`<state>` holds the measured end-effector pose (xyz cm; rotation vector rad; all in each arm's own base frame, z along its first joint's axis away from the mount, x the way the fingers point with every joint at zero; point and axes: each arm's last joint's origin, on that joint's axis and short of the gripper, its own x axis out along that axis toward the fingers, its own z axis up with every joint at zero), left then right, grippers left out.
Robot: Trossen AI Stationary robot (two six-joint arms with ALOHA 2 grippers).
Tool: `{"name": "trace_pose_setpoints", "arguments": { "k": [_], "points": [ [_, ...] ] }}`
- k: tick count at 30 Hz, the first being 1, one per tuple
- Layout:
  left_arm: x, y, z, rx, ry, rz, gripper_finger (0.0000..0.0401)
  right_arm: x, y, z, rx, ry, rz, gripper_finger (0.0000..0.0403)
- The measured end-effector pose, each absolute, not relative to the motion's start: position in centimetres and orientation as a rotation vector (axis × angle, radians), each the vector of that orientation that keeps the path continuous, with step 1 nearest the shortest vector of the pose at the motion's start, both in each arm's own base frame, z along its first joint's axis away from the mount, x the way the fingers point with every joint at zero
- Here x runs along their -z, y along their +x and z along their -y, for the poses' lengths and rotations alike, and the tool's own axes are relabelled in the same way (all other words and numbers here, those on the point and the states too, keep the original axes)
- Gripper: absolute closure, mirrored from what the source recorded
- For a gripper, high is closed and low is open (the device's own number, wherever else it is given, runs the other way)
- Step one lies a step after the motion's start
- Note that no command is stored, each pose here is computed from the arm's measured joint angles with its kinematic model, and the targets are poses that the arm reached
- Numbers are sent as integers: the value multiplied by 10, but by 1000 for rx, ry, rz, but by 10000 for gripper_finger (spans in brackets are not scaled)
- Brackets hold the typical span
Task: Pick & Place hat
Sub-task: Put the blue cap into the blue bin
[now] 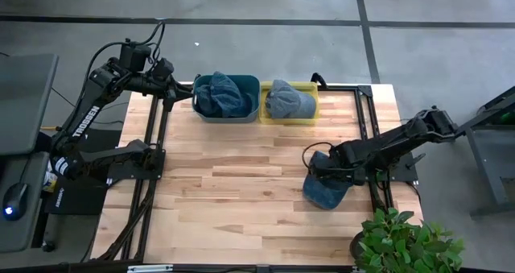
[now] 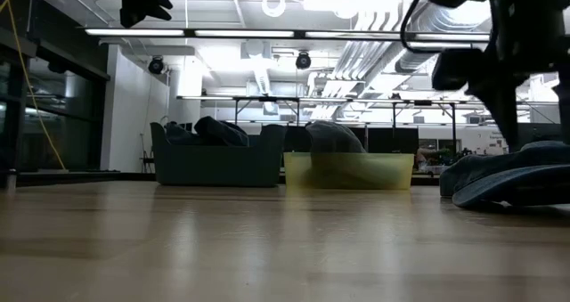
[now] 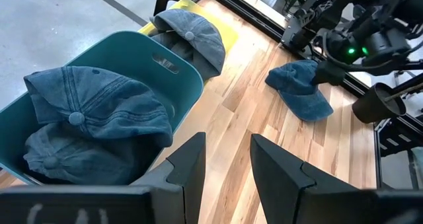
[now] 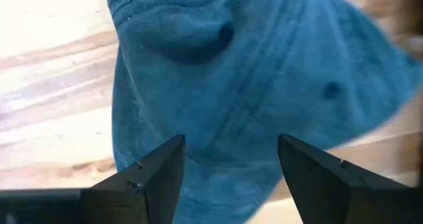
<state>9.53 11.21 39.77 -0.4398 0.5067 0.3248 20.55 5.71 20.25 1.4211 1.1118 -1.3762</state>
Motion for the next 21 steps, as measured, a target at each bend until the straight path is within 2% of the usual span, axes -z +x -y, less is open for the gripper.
{"name": "trace_pose_setpoints", "arguments": {
  "k": [13,21],
  "points": [
    [-397,95,-112,-323,-440,-512,284,-180,197,-41,1456,1449,-1093,167],
    [-397,95,-111,-321,-440,-519,284,-158,196,-35,1405,1516,-1043,167]
  ]
}}
